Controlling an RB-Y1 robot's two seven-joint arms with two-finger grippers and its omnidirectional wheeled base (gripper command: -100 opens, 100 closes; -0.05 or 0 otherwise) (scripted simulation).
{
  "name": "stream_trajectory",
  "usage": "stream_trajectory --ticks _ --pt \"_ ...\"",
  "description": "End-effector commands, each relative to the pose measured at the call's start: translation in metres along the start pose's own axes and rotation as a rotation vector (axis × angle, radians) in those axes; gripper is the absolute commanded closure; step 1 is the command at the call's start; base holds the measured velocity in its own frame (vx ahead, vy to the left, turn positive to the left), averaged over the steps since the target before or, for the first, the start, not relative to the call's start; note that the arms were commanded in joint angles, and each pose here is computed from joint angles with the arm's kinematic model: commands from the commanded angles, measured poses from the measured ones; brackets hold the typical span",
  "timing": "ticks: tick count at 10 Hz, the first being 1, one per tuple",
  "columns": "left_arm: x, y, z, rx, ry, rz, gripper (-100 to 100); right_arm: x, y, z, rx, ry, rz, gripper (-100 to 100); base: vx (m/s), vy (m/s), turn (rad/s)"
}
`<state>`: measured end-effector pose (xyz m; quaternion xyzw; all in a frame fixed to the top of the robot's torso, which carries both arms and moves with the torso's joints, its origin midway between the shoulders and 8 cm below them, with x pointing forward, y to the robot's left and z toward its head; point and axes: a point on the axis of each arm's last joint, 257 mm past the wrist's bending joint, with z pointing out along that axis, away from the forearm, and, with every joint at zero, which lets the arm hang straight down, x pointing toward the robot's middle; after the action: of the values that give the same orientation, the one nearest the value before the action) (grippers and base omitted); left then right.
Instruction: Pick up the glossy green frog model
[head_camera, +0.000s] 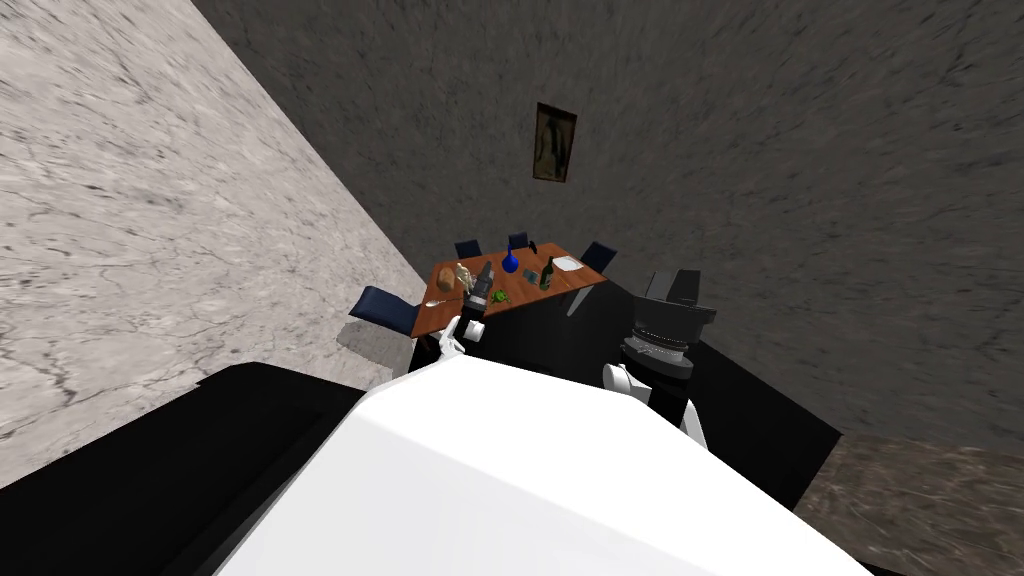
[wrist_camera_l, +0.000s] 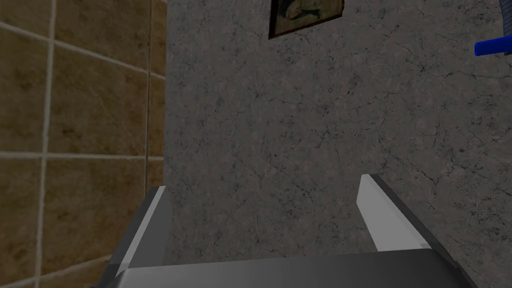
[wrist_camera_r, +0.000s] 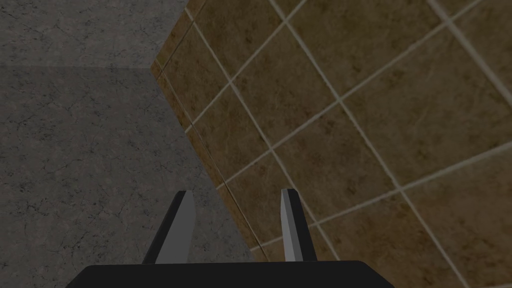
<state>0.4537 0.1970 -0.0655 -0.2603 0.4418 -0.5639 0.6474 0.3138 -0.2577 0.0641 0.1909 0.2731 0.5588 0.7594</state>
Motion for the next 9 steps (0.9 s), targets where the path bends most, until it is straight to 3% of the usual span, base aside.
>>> stream_trajectory --ticks 1,3,9 --pt "0.006 0.016 0.0 -0.037 0.017 -0.001 -100 0.0 0.0 0.0 0.0 0.0 0.0 0 -0.026 -0.045 0.051" --pt "0.027 0.041 0.011 -0.098 0.064 -0.002 -100 0.0 0.0 0.0 0.0 0.0 0.0 0 -0.029 -0.047 0.138" --pt "0.062 0.099 0.017 -0.242 0.141 0.005 -100 0.0 0.0 0.0 0.0 0.0 0.0 0 -0.016 -0.04 0.106"
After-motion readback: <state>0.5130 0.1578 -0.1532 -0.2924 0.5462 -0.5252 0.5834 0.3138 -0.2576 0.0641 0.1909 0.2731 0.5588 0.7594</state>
